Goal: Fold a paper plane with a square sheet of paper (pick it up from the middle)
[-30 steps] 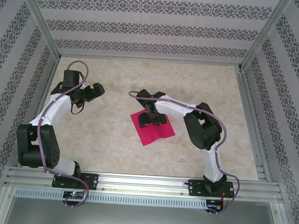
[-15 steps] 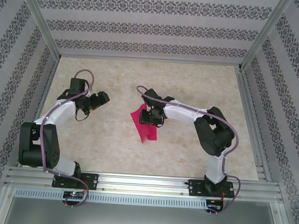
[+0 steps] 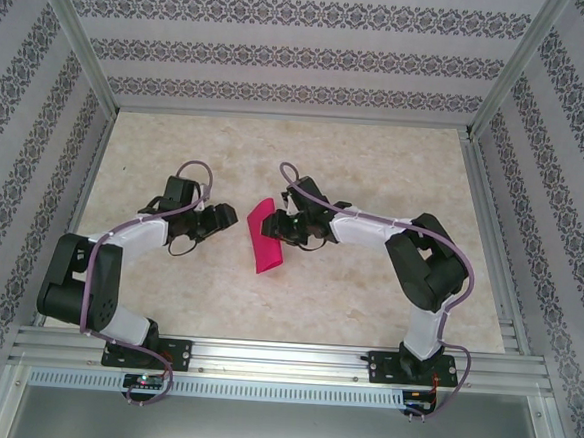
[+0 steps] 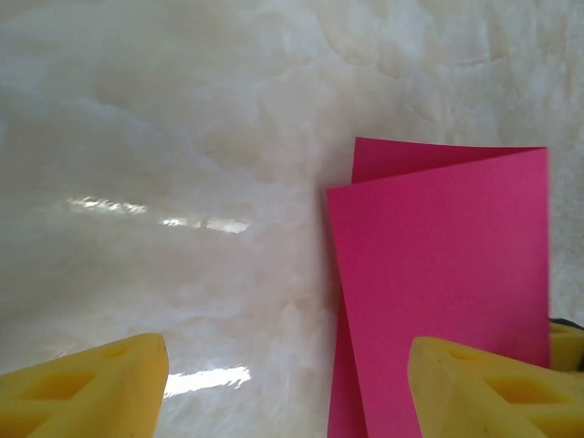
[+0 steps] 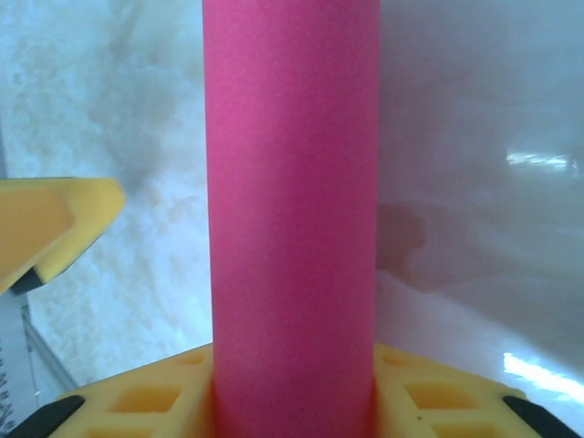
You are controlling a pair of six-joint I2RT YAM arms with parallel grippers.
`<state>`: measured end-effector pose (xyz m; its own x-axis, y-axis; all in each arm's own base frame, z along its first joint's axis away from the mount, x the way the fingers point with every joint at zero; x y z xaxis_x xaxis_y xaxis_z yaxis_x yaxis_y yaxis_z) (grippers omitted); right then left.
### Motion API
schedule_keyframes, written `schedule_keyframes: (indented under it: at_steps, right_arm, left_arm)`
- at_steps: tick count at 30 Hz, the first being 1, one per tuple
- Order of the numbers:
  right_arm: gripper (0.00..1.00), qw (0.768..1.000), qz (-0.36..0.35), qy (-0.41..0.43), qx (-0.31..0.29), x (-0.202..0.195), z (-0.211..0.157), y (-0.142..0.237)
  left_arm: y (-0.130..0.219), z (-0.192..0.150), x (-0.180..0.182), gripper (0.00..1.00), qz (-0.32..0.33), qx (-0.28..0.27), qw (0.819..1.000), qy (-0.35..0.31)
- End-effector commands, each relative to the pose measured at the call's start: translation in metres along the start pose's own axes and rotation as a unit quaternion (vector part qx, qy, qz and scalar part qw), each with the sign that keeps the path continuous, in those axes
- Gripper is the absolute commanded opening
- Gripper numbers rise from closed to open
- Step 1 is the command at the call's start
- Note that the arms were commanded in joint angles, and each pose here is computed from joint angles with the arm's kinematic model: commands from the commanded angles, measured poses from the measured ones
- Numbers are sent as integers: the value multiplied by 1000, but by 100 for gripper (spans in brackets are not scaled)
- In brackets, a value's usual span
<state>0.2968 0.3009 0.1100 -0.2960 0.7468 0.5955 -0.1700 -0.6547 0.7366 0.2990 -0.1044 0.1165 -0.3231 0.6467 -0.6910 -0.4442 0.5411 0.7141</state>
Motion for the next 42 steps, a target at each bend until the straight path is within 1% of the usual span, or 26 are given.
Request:
schedule_keyframes:
  at_steps: [1,5,6,8,14,18,20,23,25,29,34,39,42]
  right_arm:
    - [46,997,-72,14,-9,-19,0,3]
    - [60,987,-156,37,-17,-32,-2,13]
    - [63,984,-171,42,-19,-34,-1,15]
    - [65,981,-187,48,-21,-37,-1,17]
    - [66,976,-211,53,-23,-44,-3,19]
    - [65,976,-213,44,-27,-51,-3,21]
    - [62,976,-213,25,-30,-57,-4,22]
    - [61,980,-195,-15,-32,-64,-4,20]
    - [61,980,-198,-19,-31,-67,-4,19]
    - [62,980,-200,-18,-10,-69,-8,11]
    - [64,975,-222,-13,19,-75,-14,2]
    - [68,963,-264,-18,49,-84,-22,-6]
    - [69,957,-281,-14,62,-86,-27,-15]
  left_arm:
    - [-7,0,-10,70,-27,-8,1000,-9]
    - [-10,-2,-14,70,-30,-5,999,-13]
    - [-11,-2,-15,70,-29,-5,999,-13]
    - [-11,-4,-16,70,-31,-4,999,-12]
    - [-16,-11,-20,70,-39,8,999,-16]
    - [-20,-16,-25,67,-46,16,999,-16]
    - [-24,-19,-30,63,-60,25,998,-16]
    - [-29,-22,-37,61,-71,31,997,-18]
    - [-32,-23,-39,60,-72,30,997,-20]
    - [-34,-22,-44,60,-77,20,996,-31]
    - [-37,-21,-49,60,-81,16,995,-50]
    - [-43,-18,-50,60,-77,21,995,-60]
    - [-47,-16,-50,57,-76,20,995,-60]
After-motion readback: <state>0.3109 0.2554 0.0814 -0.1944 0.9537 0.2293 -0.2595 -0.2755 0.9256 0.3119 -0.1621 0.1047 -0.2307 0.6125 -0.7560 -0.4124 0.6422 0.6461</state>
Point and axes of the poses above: each hand's point on the last joint's axis, 136 mm out from that joint toward the fingers, its own y axis back along the fingers, its own x axis along the line the jaws close on, z = x × y, the point moved 7 cm from there along y, back along the fingers, and after that the axes turned 11 degrees about y, right-handed, at the moved point
